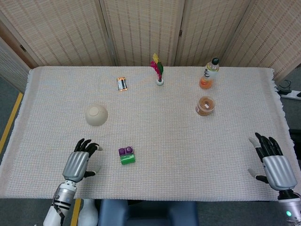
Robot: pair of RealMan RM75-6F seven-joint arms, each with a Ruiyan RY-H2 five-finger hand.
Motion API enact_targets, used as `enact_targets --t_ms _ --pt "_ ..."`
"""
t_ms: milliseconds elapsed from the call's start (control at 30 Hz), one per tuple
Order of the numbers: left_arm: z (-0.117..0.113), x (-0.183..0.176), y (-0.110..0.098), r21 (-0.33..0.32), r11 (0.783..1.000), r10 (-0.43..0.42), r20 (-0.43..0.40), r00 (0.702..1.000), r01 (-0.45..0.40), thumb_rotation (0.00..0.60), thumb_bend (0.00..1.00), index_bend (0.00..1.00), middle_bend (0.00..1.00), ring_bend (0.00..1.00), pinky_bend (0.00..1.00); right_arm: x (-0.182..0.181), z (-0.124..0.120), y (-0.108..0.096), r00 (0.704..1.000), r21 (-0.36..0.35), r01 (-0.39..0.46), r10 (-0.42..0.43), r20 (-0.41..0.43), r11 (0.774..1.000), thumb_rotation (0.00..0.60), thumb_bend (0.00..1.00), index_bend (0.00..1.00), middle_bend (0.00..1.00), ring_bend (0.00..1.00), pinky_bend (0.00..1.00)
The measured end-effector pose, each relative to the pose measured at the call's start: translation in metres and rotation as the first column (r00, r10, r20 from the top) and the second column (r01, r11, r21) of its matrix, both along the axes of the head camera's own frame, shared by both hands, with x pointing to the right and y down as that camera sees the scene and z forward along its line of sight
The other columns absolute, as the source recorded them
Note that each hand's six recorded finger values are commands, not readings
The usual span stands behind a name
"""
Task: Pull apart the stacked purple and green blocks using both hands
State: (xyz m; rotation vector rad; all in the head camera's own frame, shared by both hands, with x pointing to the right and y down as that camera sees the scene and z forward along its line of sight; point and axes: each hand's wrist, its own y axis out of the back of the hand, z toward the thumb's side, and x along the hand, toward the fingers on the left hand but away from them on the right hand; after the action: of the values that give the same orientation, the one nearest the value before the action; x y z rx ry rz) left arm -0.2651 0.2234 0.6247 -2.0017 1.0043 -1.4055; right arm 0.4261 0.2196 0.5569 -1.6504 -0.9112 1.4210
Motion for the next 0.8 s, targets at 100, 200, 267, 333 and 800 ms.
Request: enact_targets --t_ms 100,200,267,333,800 --pt "0.006 0.018 -0.001 -0.009 1.000 0.017 0.000 1.000 -0.017 0.600 0.32 0.34 0.29 0.11 0.00 0.001 0.000 -0.001 1.000 -0.002 -0.004 0.004 0.006 1.000 0.600 0.24 0.00 0.00 0.00 0.00" --pt "0.011 0.033 -0.002 -0.015 0.999 0.034 0.009 0.999 -0.034 0.600 0.33 0.34 0.29 0.10 0.00 0.001 0.000 -0.001 1.000 -0.008 -0.002 0.002 0.009 1.000 0.600 0.24 0.00 0.00 0.00 0.00" --pt "0.014 0.044 -0.004 -0.016 0.999 0.039 0.012 0.999 -0.039 0.600 0.33 0.34 0.28 0.09 0.00 0.001 0.001 -0.001 1.000 -0.012 -0.001 0.002 0.014 1.000 0.600 0.24 0.00 0.00 0.00 0.00" --pt "0.017 0.052 -0.006 -0.014 0.999 0.046 0.020 0.999 -0.046 0.600 0.33 0.34 0.28 0.08 0.00 0.002 0.000 -0.002 1.000 -0.014 -0.002 0.003 0.018 1.000 0.600 0.24 0.00 0.00 0.00 0.00" --pt "0.051 0.085 -0.016 -0.044 0.997 0.060 0.068 0.996 -0.057 0.600 0.33 0.33 0.24 0.03 0.00 0.006 0.003 -0.005 1.000 -0.033 -0.010 0.011 0.029 0.999 0.600 0.24 0.00 0.00 0.00 0.00"
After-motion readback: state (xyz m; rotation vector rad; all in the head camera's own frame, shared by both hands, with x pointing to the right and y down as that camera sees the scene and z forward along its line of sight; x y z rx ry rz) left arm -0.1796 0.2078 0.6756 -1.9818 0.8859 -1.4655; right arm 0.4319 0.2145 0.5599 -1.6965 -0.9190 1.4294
